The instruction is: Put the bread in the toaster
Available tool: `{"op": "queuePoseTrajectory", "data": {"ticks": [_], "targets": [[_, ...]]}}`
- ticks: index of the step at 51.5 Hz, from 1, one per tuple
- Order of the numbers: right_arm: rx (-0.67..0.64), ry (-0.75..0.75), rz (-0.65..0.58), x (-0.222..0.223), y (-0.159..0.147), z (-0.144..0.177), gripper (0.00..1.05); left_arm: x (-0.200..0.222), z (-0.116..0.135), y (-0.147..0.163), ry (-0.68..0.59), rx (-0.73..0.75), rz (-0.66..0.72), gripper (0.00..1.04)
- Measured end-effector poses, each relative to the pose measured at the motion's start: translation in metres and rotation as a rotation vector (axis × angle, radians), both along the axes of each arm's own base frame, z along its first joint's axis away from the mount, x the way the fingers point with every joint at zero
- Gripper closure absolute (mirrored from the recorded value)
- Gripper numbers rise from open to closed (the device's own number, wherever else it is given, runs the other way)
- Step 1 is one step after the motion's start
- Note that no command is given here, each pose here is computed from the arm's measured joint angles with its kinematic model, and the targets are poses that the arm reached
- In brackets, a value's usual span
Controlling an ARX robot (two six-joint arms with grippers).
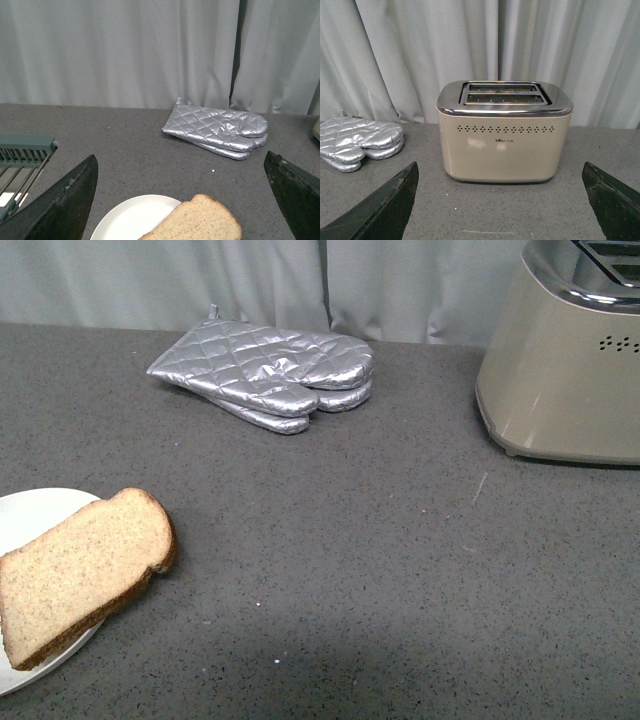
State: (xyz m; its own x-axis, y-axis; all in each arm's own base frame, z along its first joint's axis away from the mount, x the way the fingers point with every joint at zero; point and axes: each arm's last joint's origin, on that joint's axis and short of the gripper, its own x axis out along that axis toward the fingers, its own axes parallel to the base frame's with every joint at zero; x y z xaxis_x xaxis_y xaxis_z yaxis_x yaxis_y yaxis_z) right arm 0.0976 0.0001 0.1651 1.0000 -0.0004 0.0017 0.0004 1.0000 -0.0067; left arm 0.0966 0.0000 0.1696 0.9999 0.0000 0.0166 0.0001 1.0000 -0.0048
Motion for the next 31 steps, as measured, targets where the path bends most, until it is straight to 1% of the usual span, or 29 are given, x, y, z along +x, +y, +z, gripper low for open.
{"op": "queuePoseTrajectory", "data": {"ticks": [20, 22, 23, 25, 26, 28, 30, 31], "targets": [[0.0, 0.0, 0.002, 0.0, 0.0, 0.0, 0.09, 0.0, 0.0, 0.0, 0.002, -0.007, -0.004, 0.07], [0.0, 0.0, 0.002, 0.0, 0.0, 0.0, 0.09, 0.0, -0.001, 0.0, 0.135, -0.138, -0.096, 0.07], [0.0, 0.0, 0.002, 0.0, 0.0, 0.0, 0.09, 0.0, -0.002, 0.0, 0.172, -0.161, -0.112, 0.07], [0.0, 0.0, 0.001, 0.0, 0.0, 0.0, 0.09, 0.002, -0.004, 0.001, 0.316, -0.327, -0.145, 0.07], [0.0, 0.0, 0.003, 0.0, 0.0, 0.0, 0.09, 0.002, -0.005, 0.002, 0.346, -0.37, -0.137, 0.07], [0.0, 0.0, 0.003, 0.0, 0.0, 0.0, 0.09, 0.003, -0.009, 0.003, 0.425, -0.541, -0.13, 0.07], [0.0, 0.0, 0.0, 0.0, 0.0, 0.0, 0.09, 0.005, -0.012, 0.005, 0.467, -0.66, -0.11, 0.07], [0.0, 0.0, 0.0, 0.0, 0.0, 0.0, 0.09, 0.007, -0.013, 0.007, 0.483, -0.759, -0.086, 0.07]]}}
